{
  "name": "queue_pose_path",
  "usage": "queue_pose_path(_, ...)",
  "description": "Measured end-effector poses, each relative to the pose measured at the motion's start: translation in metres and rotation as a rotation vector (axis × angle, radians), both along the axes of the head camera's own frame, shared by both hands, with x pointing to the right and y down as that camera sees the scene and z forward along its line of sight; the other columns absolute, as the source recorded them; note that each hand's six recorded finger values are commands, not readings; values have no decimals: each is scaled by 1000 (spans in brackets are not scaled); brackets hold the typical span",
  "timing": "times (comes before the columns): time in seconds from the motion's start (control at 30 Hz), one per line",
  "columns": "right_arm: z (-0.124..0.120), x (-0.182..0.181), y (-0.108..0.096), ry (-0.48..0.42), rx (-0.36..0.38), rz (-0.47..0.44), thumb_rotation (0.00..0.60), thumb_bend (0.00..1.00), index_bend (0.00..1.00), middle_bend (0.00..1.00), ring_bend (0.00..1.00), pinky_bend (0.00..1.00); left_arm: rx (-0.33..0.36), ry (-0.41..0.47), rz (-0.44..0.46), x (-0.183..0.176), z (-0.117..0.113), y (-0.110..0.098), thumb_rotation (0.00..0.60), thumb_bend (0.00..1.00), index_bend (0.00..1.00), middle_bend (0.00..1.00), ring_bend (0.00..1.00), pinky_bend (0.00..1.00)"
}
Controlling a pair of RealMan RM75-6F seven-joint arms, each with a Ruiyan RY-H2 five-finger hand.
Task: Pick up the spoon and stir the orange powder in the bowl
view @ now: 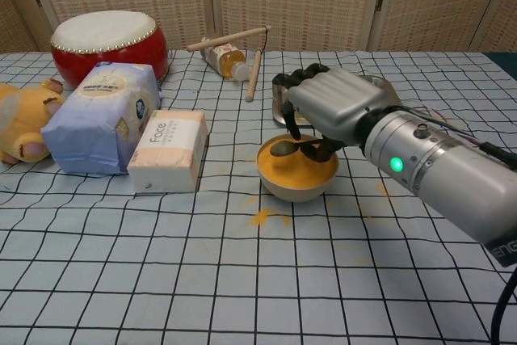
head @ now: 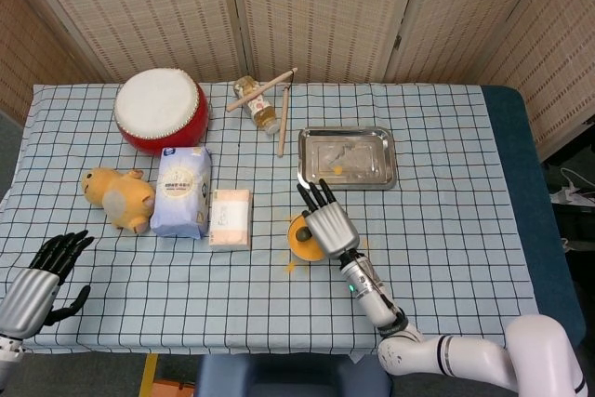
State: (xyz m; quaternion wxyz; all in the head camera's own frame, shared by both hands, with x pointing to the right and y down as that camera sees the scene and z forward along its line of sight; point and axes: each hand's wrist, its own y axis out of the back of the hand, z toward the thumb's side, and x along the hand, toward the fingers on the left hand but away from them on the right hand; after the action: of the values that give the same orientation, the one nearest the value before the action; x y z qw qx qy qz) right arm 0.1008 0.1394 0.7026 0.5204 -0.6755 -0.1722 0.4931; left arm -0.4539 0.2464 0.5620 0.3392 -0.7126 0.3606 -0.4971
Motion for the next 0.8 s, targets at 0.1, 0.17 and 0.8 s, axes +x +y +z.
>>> queue_pose_path(0.1,0,0,3,11,-2,-1,600,311,390,0,0,0,4,4,0,-1,-1,0,600,443,0,0,0,72)
queue_pose_path(0.17,-3,3,3,8,2,3,600,312,391,0,0,0,5,3,2,-1,-2,0,600,443,0,0,0,72)
queue_pose_path(0.8,-4,80,-16,-8,140,63,600,297,477,0,0,0,-2,-26,17,6,4,3,600,443,0,0,0,71)
